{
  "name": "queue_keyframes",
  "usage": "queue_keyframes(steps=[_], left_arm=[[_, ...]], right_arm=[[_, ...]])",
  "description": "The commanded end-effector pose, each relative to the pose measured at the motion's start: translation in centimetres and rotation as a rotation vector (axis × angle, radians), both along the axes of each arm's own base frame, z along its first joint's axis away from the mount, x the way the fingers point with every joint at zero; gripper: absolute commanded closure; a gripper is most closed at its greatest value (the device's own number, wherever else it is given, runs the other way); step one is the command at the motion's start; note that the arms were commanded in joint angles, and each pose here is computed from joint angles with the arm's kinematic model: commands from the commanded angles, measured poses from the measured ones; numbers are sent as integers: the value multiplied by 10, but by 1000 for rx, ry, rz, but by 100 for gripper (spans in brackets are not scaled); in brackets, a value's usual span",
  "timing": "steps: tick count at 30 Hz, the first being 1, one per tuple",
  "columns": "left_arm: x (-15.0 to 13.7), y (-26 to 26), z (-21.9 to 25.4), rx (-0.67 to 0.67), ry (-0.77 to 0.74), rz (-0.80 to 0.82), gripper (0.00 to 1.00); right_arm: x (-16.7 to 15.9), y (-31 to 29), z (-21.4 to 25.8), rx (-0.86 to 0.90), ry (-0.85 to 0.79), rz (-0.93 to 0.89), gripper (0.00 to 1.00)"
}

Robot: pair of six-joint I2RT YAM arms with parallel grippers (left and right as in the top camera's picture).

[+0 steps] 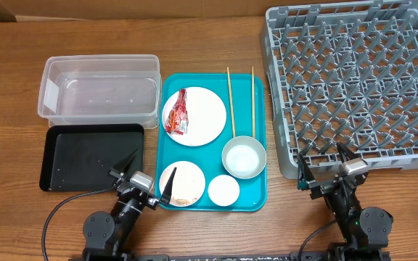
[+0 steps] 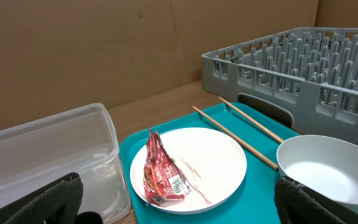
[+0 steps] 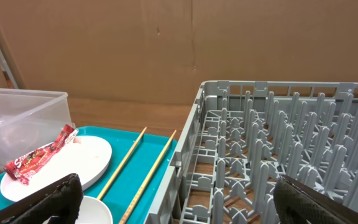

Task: Sort waste into correct bins and load items into the dishwasher
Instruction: 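Move both grippers forward toward the teal tray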

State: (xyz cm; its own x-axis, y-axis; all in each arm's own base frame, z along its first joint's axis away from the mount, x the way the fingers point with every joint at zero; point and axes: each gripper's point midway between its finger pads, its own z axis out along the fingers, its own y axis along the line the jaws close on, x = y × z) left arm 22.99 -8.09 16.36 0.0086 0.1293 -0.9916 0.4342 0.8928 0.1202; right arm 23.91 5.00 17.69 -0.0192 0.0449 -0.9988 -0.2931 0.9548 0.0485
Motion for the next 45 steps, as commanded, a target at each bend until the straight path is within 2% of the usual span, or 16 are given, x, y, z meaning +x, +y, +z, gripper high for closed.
queue_keyframes(steps=[1,18,24,26,31,37,41,45], left_arm=[[0,0,-1,13,-8,-2,0],[-1,-2,0,10,-7,-15,0],[-21,-33,1,-129,69,-226,0],[-28,-42,8,-187,84,-289,0],[-37,-48,34,-333,115,-346,0],[-50,-42,105,-344,29,-326,0],[-49,-41,134,-355,150,-297,0],[-43,-56,146,-369,426,-357,0]], right_arm=[[0,0,-1,0,-8,1,0],[-2,6,-1,1,-7,37,0],[-11,26,1,267,90,167,0],[-15,35,2,320,121,220,0],[-25,44,20,317,113,284,0],[-36,34,72,301,103,218,0],[-38,25,80,298,270,131,0],[-33,19,89,231,460,75,0]])
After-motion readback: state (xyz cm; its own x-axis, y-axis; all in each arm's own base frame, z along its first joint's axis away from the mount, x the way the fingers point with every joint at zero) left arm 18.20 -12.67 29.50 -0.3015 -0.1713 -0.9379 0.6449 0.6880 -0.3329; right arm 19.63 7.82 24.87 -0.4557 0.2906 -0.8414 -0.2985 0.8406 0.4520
